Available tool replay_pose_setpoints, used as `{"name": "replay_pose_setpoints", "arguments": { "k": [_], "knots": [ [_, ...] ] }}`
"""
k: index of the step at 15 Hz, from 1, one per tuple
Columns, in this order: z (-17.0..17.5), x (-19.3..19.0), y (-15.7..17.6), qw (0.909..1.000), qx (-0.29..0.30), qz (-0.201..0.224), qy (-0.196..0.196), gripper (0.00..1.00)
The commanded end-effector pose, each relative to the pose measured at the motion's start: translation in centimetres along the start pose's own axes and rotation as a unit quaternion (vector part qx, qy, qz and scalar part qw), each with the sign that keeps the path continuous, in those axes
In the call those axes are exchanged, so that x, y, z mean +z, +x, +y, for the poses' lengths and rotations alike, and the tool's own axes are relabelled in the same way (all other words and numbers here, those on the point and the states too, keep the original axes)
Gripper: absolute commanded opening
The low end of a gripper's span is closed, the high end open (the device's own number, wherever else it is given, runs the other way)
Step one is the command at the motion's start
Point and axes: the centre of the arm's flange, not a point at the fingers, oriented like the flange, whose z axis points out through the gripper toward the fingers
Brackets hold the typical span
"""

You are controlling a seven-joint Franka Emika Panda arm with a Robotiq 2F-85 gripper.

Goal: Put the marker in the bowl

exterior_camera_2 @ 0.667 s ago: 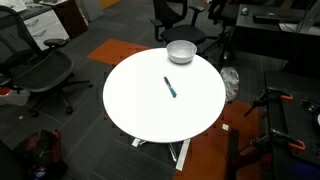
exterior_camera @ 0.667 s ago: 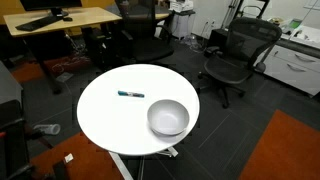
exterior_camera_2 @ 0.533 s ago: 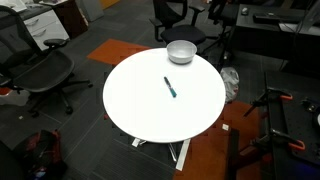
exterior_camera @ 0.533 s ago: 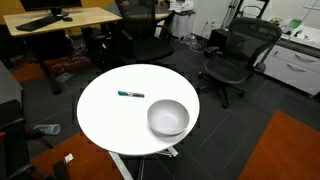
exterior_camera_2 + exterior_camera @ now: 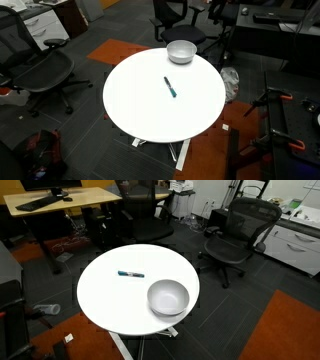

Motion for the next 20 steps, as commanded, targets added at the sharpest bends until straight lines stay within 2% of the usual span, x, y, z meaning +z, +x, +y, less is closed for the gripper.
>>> {"name": "replay_pose_setpoints", "arguments": {
  "k": [1,5,9,14,20],
  "knots": [
    [3.0,1.0,2.4,0.9986,0.042,0.032,0.010,1.00],
    [6.6,3.0,6.1,0.9891,0.118,0.078,0.041,1.00],
    [9.6,7.1,9.9,0.9703,0.214,0.105,0.041,1.00],
    [12.3,14.3,13.3,0.9423,0.321,0.091,0.032,1.00],
    [13.9,20.5,17.2,0.9066,0.408,0.055,0.093,1.00]
  ]
}}
